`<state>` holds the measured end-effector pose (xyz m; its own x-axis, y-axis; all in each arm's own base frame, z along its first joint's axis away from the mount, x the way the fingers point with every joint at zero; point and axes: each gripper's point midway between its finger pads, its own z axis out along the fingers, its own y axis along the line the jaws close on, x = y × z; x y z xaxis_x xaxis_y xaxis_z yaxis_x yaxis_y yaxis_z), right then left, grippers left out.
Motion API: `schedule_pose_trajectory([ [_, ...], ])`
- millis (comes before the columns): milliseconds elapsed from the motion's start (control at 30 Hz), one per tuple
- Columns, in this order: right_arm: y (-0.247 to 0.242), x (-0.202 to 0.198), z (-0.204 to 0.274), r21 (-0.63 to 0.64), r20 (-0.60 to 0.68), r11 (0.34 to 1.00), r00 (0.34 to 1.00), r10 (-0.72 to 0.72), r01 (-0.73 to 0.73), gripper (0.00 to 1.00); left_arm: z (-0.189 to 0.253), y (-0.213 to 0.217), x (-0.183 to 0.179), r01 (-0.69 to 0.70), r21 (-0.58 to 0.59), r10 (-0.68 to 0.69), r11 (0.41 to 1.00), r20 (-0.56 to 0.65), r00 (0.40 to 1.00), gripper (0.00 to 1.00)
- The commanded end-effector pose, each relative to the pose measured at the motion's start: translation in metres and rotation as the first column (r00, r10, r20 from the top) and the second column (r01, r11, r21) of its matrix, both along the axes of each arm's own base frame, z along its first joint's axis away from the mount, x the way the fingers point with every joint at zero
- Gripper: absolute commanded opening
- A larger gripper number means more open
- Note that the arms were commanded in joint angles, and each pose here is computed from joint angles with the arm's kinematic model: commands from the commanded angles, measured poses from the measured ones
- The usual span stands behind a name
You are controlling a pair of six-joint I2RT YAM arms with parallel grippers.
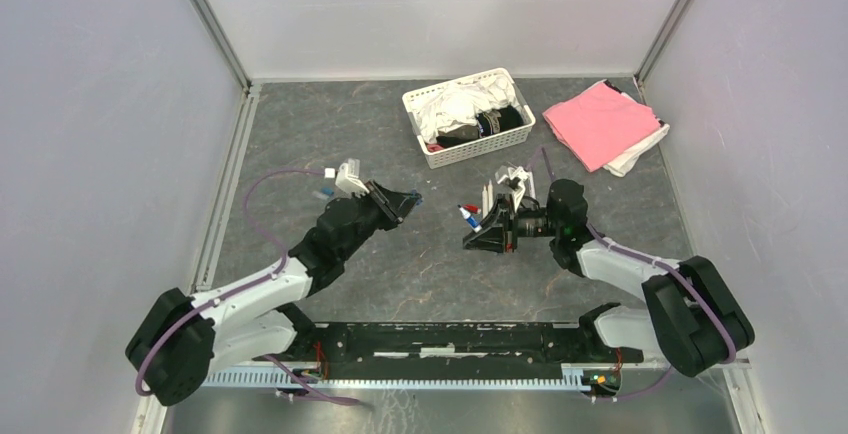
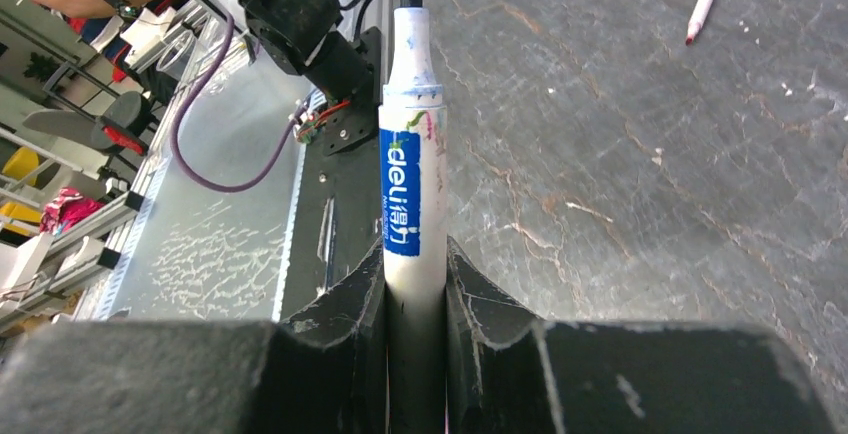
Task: Insert the pens into the pen caps
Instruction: Insert the pen cap onto the pen.
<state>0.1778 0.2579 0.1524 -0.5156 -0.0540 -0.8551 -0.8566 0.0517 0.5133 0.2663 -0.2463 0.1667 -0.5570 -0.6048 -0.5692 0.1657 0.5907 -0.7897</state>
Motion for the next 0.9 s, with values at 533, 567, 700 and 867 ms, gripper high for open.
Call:
schedule_pose_trajectory([
  [533, 0.017, 0.001, 0.041, 0.087, 0.049, 0.996, 0.998, -0.034, 0.030, 0.00, 0.134, -0.056, -0.025, 0.287, -0.280, -0.122, 0.916, 0.486, 0.865, 0.02],
  [567, 0.017, 0.002, 0.040, 0.084, 0.050, 0.996, 0.998, -0.034, 0.030, 0.00, 0.134, -0.059, -0.026, 0.293, -0.276, -0.130, 0.915, 0.488, 0.863, 0.02],
  [700, 0.017, 0.003, 0.038, 0.072, 0.049, 0.997, 0.998, -0.033, 0.030, 0.00, 0.132, -0.068, -0.027, 0.306, -0.268, -0.146, 0.914, 0.485, 0.862, 0.02],
  [867, 0.018, 0.004, 0.040, 0.073, 0.057, 0.997, 0.998, -0.033, 0.029, 0.00, 0.128, -0.073, -0.029, 0.314, -0.259, -0.160, 0.913, 0.479, 0.863, 0.02],
])
